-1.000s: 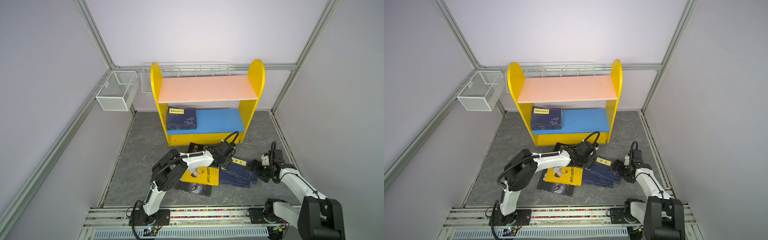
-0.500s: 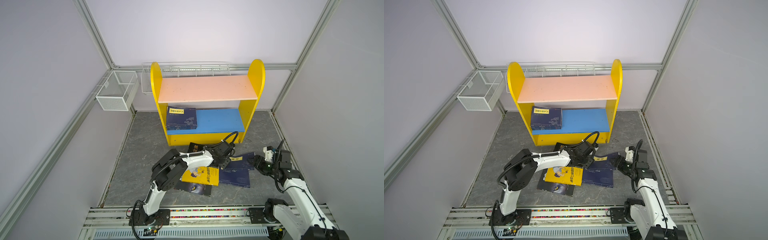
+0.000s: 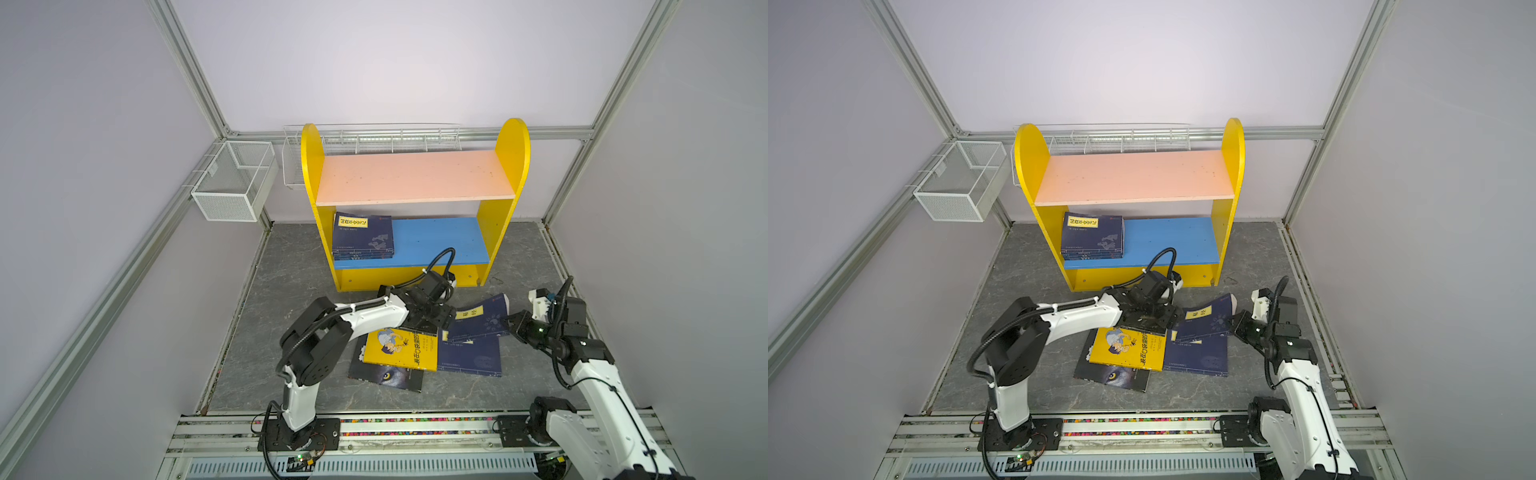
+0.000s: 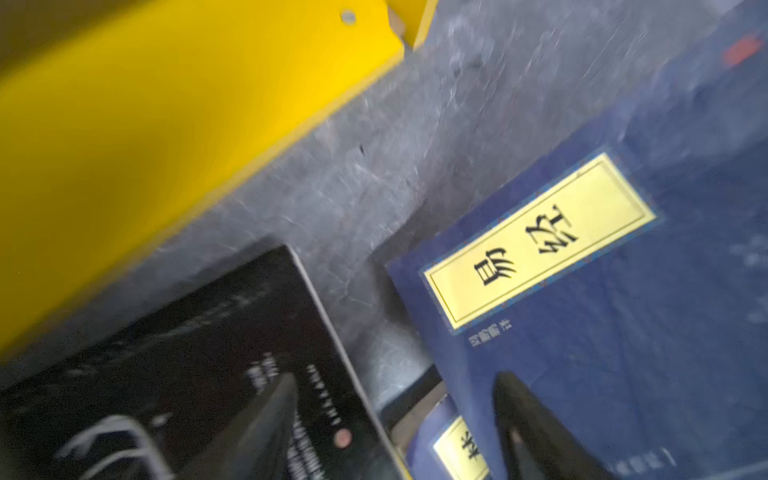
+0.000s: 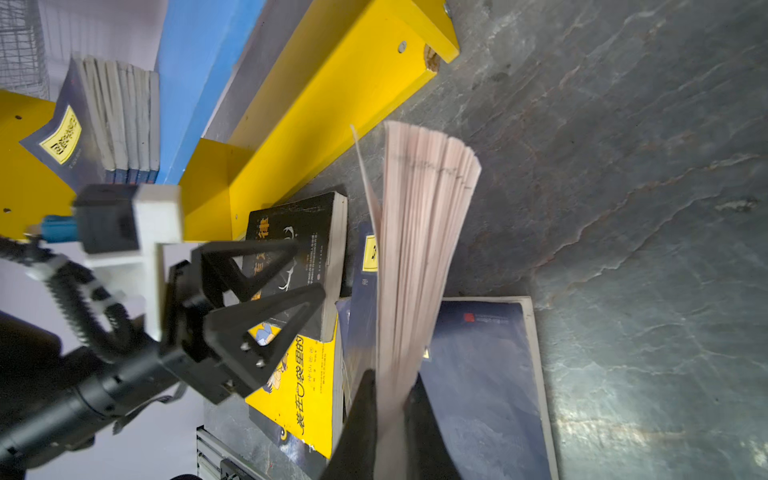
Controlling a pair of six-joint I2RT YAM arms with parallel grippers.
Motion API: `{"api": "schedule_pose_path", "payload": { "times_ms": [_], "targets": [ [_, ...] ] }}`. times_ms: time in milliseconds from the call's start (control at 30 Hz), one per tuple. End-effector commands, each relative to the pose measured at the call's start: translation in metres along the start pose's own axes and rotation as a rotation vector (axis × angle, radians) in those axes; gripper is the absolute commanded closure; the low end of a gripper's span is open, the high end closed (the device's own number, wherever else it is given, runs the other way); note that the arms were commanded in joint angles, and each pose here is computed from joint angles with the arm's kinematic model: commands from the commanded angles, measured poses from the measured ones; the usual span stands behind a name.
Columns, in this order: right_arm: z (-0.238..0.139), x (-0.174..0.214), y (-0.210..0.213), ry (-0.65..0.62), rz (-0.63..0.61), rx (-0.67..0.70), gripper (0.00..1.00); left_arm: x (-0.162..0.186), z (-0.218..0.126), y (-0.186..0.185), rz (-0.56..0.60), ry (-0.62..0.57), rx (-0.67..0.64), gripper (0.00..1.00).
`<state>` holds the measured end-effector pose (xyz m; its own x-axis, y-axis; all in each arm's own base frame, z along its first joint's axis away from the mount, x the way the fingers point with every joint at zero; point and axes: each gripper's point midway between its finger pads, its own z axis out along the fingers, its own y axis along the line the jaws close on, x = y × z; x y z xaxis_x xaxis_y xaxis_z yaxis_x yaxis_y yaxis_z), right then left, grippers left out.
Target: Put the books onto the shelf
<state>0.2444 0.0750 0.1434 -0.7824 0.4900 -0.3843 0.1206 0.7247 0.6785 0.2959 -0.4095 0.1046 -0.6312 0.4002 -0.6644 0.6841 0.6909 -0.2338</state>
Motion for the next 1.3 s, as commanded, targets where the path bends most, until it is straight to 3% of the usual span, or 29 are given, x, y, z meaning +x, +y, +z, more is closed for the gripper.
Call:
{"api": "schedule_pose_path", "payload": {
  "times_ms": [0, 133, 200, 300, 400, 600, 700, 900, 1267],
  "targets": [
    [-0.022, -0.012, 0.048, -0.059, -0.14, -0.111, 0.94, -0.071, -0.062, 0.016, -0.223, -0.272, 0.058, 0.16],
    [-0.04, -0.021, 0.098, -0.105, -0.233, -0.225, 0.94, -0.082, -0.125, 0.083, -0.497, -0.482, -0.14, 0.15],
    [-0.045, -0.026, 0.121, -0.125, -0.258, -0.287, 0.94, -0.059, -0.156, 0.125, -0.66, -0.542, -0.354, 0.15],
    [-0.041, -0.031, 0.151, -0.14, -0.275, -0.346, 0.94, -0.013, -0.192, 0.167, -0.822, -0.537, -0.604, 0.15],
    [-0.032, -0.033, 0.18, -0.15, -0.292, -0.413, 0.94, 0.021, -0.214, 0.188, -0.897, -0.536, -0.71, 0.15],
    [0.001, -0.04, 0.23, -0.152, -0.285, -0.512, 0.94, 0.091, -0.248, 0.229, -1.132, -0.568, -0.767, 0.15],
    [0.016, -0.053, 0.268, -0.159, -0.289, -0.579, 0.94, 0.108, -0.268, 0.242, -1.16, -0.585, -0.801, 0.15],
    [0.048, -0.069, 0.325, -0.164, -0.288, -0.688, 0.94, 0.125, -0.287, 0.251, -1.096, -0.519, -0.857, 0.14],
    [0.107, -0.09, 0.348, -0.188, -0.205, -0.753, 0.94, 0.125, -0.292, 0.244, -1.06, -0.514, -0.811, 0.13]
  ]
}}
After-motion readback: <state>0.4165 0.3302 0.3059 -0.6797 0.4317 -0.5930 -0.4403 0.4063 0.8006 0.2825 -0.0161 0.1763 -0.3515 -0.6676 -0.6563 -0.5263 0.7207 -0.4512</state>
